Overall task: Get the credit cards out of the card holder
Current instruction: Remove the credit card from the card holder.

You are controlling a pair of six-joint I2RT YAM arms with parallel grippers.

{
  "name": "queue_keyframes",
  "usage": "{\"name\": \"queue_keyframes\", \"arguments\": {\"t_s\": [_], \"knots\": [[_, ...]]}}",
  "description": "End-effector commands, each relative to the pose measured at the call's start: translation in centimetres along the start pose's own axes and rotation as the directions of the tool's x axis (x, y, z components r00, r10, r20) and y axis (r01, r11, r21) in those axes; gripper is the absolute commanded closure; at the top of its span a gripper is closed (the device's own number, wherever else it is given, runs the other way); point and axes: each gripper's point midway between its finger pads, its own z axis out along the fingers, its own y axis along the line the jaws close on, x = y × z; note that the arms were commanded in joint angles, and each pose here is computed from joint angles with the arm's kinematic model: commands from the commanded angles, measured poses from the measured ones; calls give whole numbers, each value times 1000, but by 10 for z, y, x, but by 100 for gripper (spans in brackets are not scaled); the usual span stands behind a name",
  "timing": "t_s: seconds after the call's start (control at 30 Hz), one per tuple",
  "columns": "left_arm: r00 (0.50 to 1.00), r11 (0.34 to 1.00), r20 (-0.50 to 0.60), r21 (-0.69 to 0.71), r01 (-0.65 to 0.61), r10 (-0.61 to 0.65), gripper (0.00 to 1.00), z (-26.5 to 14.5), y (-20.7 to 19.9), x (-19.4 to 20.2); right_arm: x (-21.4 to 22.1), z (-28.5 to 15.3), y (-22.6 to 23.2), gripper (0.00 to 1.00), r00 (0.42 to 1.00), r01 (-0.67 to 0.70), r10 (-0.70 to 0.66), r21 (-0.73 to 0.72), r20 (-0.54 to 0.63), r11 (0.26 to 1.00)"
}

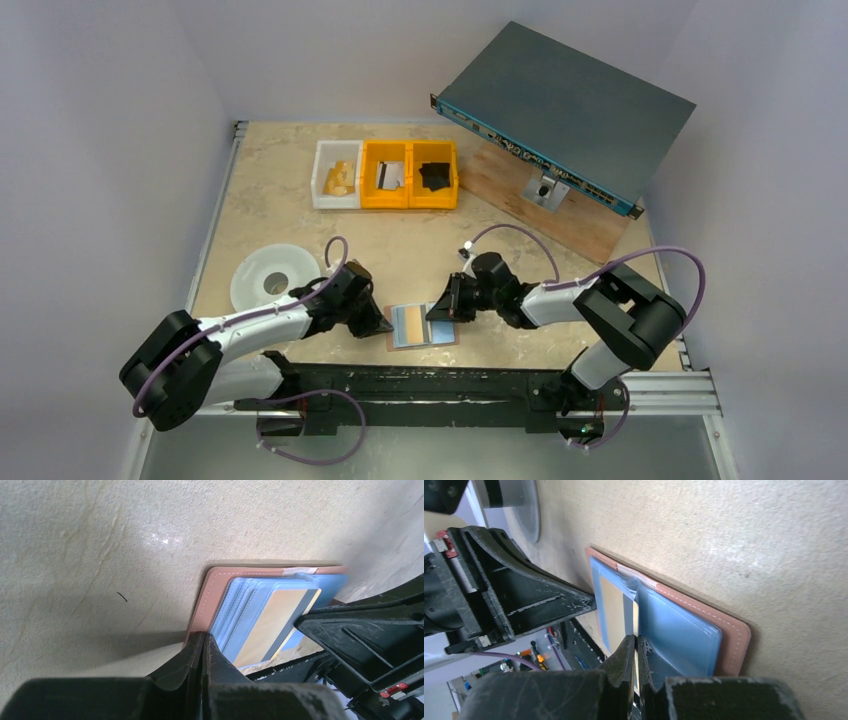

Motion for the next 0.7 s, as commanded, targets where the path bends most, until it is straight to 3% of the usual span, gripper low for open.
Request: {"name": "queue_keyframes", "arguments": {"t_s": [0.0,0.27,0.67], "knots": [[1000,972,15,-234,1,3,100,4,66,6,-7,-2,1,100,999,45,-45,6,5,999],[1000,975,14,-223,-3,6,100,5,63,6,-2,2,6,80,999,44,-45,-47,-21,998],[1000,976,8,-217,-11,13,100,7,59,5,5,5,17,78,998,22,-28,-117,-51,993]]}}
